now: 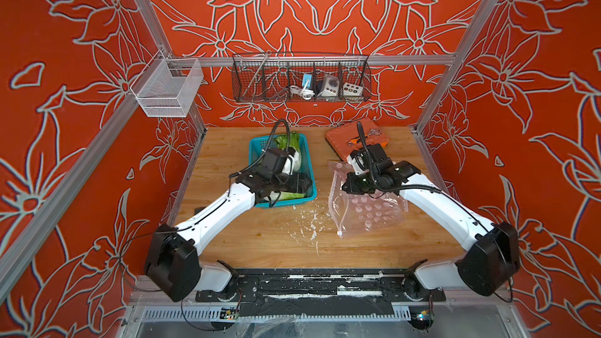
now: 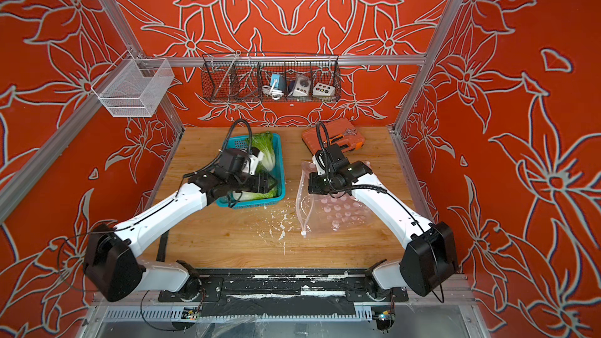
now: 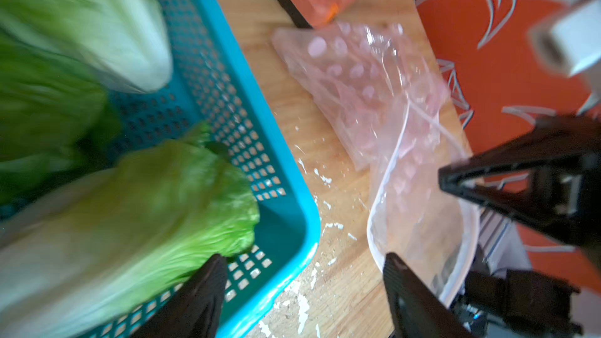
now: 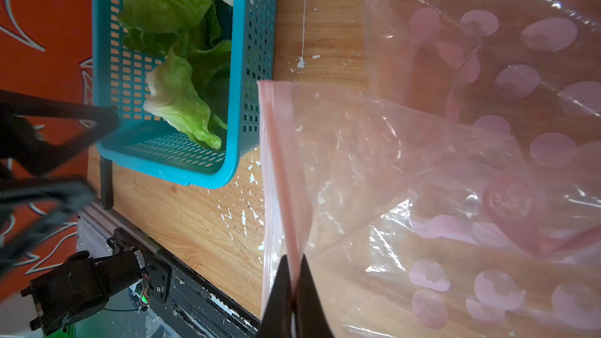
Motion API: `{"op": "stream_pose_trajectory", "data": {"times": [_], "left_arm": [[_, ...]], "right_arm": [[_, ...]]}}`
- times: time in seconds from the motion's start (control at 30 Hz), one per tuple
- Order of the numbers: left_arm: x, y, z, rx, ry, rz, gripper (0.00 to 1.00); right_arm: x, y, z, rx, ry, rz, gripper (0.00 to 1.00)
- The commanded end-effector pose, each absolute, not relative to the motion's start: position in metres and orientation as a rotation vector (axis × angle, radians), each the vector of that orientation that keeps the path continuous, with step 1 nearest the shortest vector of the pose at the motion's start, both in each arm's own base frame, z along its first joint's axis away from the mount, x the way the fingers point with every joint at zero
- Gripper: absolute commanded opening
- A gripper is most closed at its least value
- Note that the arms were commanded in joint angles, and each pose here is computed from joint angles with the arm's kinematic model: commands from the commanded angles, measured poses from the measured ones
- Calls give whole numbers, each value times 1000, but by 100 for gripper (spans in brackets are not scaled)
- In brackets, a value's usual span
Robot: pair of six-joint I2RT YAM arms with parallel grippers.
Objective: Put the chinese cabbages into a zipper bag and zip it
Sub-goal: Open the zipper of the food storage bag at the center of the board, then pick up the Chinese cabbage from the basket.
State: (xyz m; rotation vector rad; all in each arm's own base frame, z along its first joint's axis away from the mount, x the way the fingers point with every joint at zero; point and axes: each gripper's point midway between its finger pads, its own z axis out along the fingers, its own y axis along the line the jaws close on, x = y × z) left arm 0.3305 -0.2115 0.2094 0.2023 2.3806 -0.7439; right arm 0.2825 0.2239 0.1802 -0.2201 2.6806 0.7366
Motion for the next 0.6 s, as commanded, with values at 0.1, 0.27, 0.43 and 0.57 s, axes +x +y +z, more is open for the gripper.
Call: {"op": "stream_pose_trajectory", "data": {"times": [0.1,0.27,0.43,0.57], "left_arm": [[366,-181,189,159,2465,-454,84],[383,-195,155,223,2533,-128,85],[384,-191,128,276,2544,206,88],[379,-179,101,298,2571,359,81]], "right_arm": [[299,234,184,-171,2645,785,0],[294,230,178,-154,2668,774,0],[290,227,173,-140,2673,767,0],[291,228,169,-136,2678,770,0]]}}
